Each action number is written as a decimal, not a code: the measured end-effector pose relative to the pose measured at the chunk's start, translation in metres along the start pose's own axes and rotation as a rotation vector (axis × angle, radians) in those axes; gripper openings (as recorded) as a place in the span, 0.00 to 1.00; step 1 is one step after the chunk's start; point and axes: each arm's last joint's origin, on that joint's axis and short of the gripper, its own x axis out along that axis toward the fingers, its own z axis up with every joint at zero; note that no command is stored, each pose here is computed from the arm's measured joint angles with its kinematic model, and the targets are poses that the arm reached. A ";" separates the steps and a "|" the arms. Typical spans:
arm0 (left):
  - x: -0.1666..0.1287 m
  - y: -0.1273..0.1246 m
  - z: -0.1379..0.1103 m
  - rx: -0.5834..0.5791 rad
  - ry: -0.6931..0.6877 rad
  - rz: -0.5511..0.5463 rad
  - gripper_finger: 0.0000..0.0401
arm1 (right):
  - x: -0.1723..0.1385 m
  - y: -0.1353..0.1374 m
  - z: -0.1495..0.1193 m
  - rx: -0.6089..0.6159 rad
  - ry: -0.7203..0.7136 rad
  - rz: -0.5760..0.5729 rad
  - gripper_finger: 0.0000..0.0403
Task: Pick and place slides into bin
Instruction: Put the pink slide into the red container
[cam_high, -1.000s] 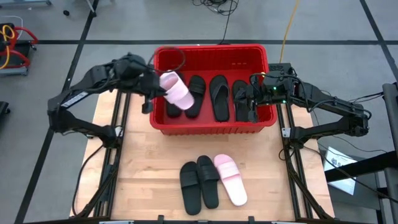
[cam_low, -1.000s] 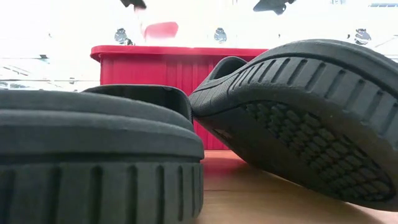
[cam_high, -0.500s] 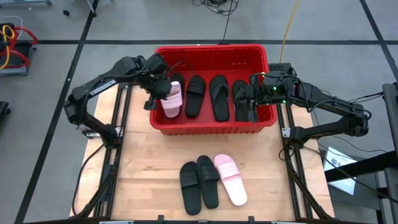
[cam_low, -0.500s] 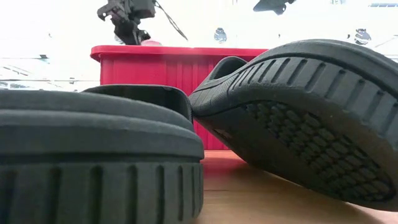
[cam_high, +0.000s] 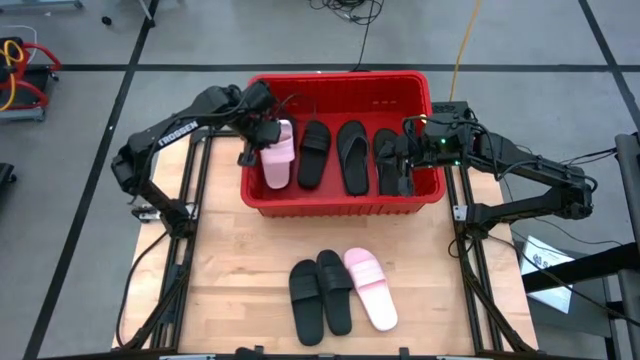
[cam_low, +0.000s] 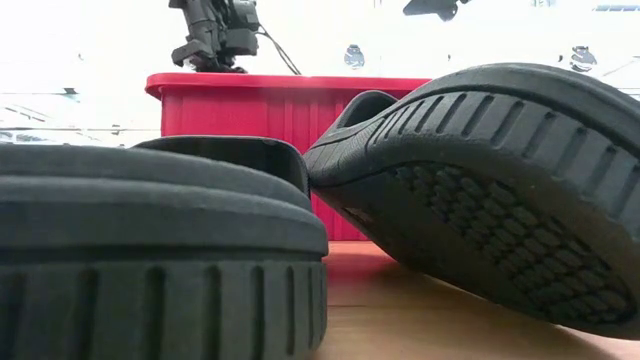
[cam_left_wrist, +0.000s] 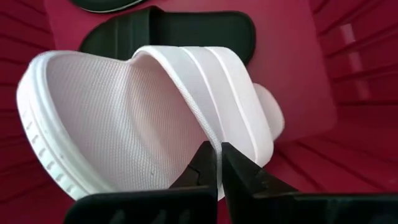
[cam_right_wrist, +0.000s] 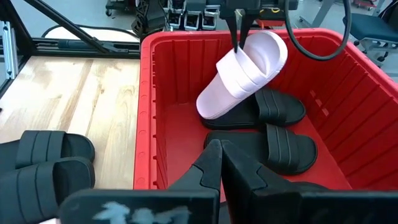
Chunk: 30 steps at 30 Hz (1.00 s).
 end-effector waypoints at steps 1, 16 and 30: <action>0.000 0.002 -0.001 0.004 -0.002 0.006 0.00 | 0.000 0.000 0.000 -0.001 0.000 0.000 0.00; 0.032 0.024 -0.001 -0.003 0.158 0.108 0.00 | 0.000 0.000 0.000 -0.004 0.000 0.000 0.00; 0.035 0.030 0.002 -0.006 0.144 0.165 0.05 | 0.000 0.000 0.000 -0.019 0.000 0.000 0.00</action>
